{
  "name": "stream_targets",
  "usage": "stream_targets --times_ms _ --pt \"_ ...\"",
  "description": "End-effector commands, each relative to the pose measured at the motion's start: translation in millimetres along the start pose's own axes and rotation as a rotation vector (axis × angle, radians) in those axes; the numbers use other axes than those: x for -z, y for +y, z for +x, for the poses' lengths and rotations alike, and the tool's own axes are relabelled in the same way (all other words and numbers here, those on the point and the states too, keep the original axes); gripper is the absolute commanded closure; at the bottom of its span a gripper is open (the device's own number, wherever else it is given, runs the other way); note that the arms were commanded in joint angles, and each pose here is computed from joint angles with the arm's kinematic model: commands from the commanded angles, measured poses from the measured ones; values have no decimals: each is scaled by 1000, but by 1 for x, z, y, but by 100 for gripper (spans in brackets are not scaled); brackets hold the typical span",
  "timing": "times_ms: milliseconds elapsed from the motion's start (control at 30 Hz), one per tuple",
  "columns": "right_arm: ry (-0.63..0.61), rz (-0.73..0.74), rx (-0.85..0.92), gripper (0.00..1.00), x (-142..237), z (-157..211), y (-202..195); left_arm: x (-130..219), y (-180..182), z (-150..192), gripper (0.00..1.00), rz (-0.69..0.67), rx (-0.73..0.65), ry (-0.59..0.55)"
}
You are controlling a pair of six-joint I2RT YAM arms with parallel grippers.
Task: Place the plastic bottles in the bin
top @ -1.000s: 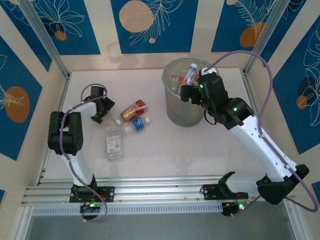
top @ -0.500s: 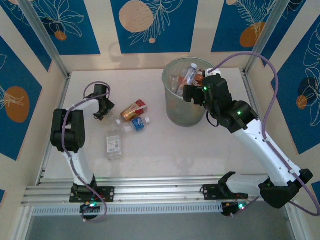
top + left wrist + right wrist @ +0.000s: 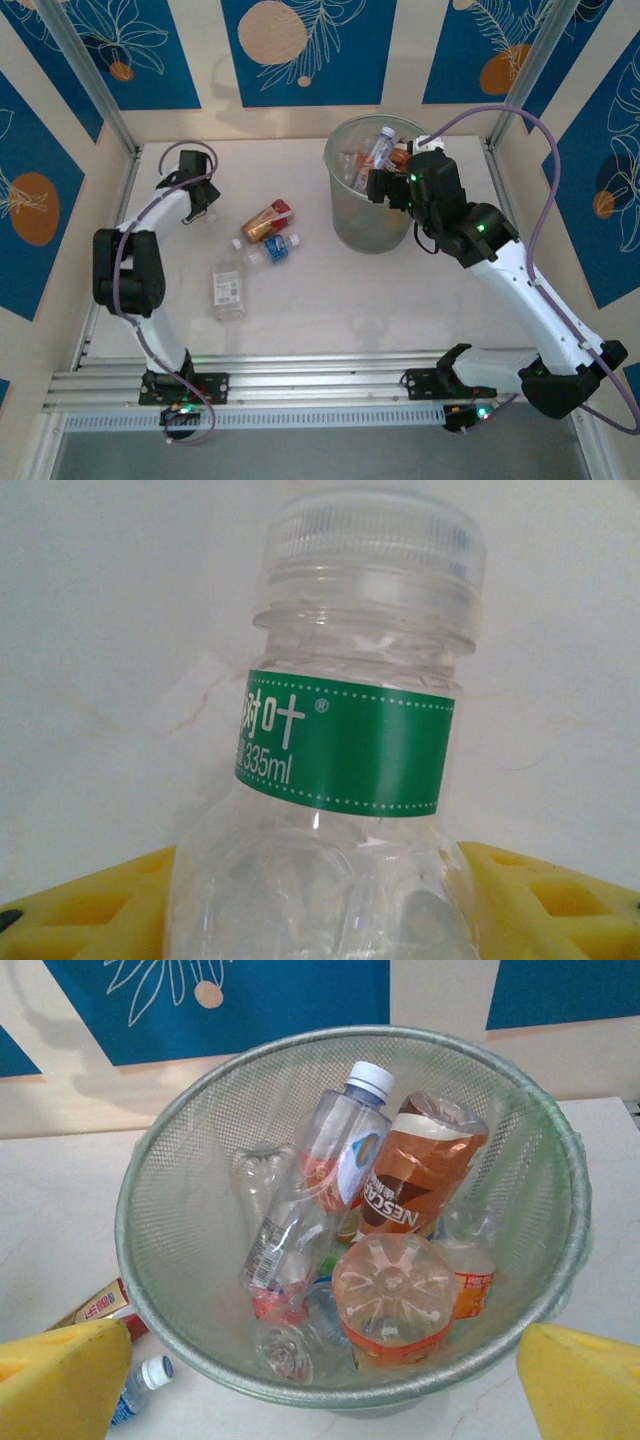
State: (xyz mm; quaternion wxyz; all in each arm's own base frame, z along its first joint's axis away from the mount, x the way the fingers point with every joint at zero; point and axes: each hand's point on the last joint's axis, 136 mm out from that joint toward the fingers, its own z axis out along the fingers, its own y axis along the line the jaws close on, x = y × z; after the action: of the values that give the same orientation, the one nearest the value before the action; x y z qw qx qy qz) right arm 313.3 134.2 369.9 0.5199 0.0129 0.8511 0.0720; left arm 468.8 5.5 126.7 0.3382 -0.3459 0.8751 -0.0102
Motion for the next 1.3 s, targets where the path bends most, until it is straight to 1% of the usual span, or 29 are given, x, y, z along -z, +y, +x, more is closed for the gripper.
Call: stream_targets --times_ms 0,133,267,567,700,767,933,1033,1167,1267 --pt "-24 -26 -23 1 1 -5 6 48 -20 -30 48 69 -82 -111" --pt "-25 -44 -27 1 0 -6 10 88 -49 -38 48 200 -122 -153" --pt "-26 -51 -29 1 1 -7 11 132 -91 -37 49 382 -161 -166" --pt "-42 -44 -41 1 4 -7 7 222 -185 -15 49 719 -263 -147" --pt "-48 -33 -47 1 5 -6 4 264 -223 -9 49 865 -295 -159" --pt "-57 -32 -56 1 6 -7 3 280 -240 -5 48 909 -327 -173" --pt "-95 -26 -102 1 12 -8 -3 311 -290 13 48 1031 -423 -178" --pt "-116 -17 -122 1 18 -9 -9 323 -320 28 48 1099 -510 -197" --pt "-139 2 -135 1 26 -11 -17 329 -358 51 48 1175 -649 -201" --pt "-149 9 -141 1 29 -11 -20 331 -379 68 47 1233 -740 -214"
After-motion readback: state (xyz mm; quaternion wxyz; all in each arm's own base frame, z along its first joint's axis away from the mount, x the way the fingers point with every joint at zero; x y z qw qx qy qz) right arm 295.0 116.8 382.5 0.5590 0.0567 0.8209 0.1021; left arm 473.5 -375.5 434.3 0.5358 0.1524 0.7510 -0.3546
